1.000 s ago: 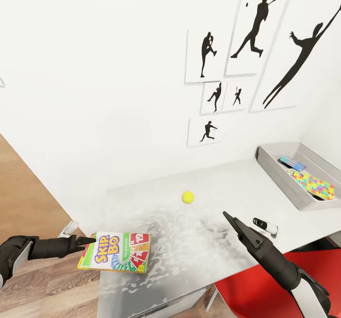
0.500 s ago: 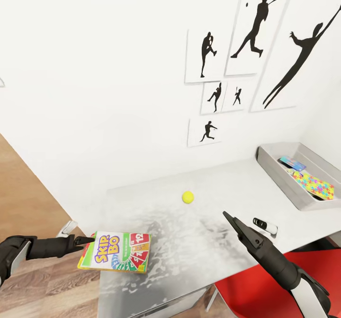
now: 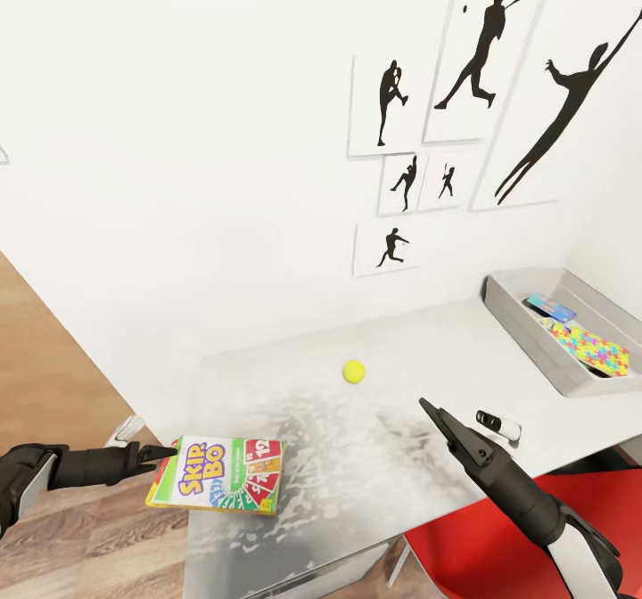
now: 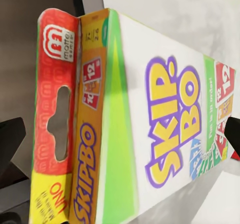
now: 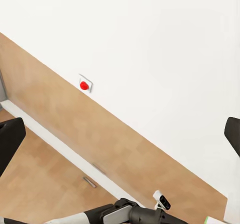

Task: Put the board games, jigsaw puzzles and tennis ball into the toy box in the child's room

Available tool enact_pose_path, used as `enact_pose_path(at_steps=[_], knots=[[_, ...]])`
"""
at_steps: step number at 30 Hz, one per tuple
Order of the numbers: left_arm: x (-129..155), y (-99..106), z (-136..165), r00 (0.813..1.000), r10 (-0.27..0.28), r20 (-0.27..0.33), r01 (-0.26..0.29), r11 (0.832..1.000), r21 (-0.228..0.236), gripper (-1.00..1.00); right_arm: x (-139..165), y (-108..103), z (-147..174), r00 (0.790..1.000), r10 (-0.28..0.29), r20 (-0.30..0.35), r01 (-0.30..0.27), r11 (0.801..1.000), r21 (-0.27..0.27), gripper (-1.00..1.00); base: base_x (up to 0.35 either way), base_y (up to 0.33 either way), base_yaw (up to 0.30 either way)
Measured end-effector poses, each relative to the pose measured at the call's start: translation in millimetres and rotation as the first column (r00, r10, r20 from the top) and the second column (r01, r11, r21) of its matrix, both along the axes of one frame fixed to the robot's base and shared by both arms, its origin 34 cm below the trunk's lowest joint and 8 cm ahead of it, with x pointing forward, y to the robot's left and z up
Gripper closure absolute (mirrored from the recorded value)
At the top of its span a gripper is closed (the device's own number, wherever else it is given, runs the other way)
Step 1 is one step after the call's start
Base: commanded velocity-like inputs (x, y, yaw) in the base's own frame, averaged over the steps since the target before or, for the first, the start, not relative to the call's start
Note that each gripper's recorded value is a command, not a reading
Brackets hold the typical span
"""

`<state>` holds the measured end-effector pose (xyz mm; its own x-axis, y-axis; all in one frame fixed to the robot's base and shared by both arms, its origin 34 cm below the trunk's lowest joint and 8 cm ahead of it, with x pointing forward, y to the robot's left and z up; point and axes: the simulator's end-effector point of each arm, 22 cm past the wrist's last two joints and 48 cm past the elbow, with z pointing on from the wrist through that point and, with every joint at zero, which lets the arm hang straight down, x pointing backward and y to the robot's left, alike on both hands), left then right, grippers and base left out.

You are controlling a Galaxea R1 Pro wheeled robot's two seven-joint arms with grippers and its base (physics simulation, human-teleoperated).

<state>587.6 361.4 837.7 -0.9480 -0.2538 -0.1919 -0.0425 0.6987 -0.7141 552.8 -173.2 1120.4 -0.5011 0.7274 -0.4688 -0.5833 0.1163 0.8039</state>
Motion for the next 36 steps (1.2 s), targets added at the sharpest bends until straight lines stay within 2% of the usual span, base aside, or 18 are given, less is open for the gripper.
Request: enact_pose_path(at_steps=[36], knots=[[-4, 0, -10, 1.0, 0.001, -0.022, -0.001, 1.0, 0.004, -1.0, 2, 0, -9, 1.0, 0.0, -0.02, 0.0, 1.0, -0.002, -1.0, 0.0, 0.0, 0.0]])
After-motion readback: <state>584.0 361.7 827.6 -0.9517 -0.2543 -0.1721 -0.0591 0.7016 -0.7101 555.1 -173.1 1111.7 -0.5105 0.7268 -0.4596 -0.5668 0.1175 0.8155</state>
